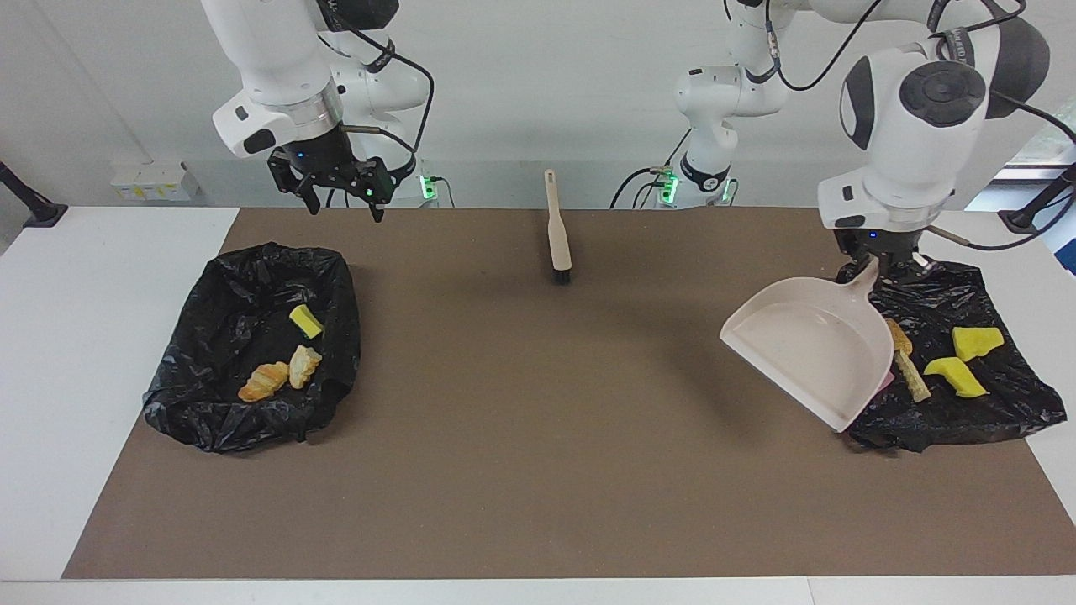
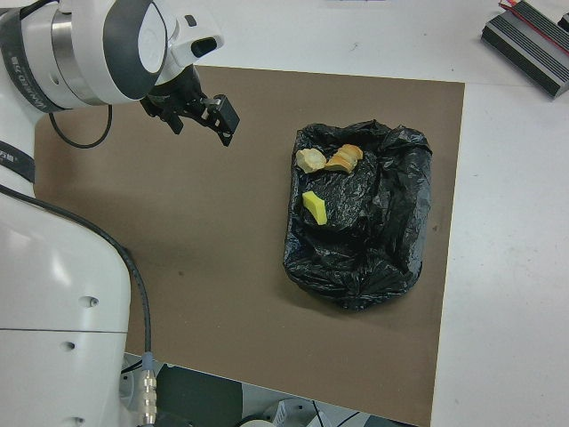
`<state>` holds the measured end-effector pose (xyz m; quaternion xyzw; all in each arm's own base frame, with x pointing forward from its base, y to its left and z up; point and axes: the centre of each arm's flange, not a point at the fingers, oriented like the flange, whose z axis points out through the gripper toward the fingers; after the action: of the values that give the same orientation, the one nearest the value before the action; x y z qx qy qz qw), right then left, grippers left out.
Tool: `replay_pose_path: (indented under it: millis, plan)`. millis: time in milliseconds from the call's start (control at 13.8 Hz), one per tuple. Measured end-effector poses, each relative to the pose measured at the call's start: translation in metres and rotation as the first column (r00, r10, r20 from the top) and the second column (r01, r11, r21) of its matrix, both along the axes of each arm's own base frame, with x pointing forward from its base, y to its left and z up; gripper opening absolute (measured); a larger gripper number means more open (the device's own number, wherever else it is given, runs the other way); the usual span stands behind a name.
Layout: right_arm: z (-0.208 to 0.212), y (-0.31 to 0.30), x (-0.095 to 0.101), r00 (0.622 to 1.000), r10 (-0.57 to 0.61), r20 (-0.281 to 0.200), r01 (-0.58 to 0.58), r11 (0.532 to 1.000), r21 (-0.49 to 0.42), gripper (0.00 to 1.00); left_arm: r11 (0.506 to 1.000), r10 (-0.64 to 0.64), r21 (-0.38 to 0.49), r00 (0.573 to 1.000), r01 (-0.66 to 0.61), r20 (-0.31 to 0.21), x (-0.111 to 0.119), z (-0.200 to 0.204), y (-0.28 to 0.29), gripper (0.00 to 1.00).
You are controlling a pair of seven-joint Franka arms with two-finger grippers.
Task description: Sweep and dump trash in bin
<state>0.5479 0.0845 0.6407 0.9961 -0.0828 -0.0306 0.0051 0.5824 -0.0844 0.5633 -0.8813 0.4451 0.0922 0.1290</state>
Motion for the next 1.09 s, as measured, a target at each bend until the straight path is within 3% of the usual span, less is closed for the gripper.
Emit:
replay_pose_path:
  millis: [218, 435, 870, 1088]
  plan:
    - [0.003, -0.011, -0.002, 1.000, 0.028, -0.006, -0.028, 1.000, 0.001, 1.00, 0.981, 0.175, -0.084, 0.984, -0.172, 0.034, -0.028, -0.003, -0.076, 0.31]
    - [0.001, -0.033, -0.003, 1.000, 0.020, -0.020, -0.020, 1.000, 0.002, 1.00, 0.928, 0.349, -0.154, 0.937, -0.339, 0.038, -0.053, -0.005, -0.129, 0.31]
    - [-0.003, -0.045, -0.005, 0.999, 0.044, -0.032, -0.044, 0.999, 0.005, 1.00, 0.818, 0.536, -0.266, 0.843, -0.509, 0.035, -0.088, -0.035, -0.213, 0.31]
    - [-0.004, -0.043, -0.010, 0.998, 0.049, -0.036, -0.049, 0.999, 0.006, 1.00, 0.790, 0.568, -0.287, 0.823, -0.543, 0.005, -0.095, -0.062, -0.234, 0.31]
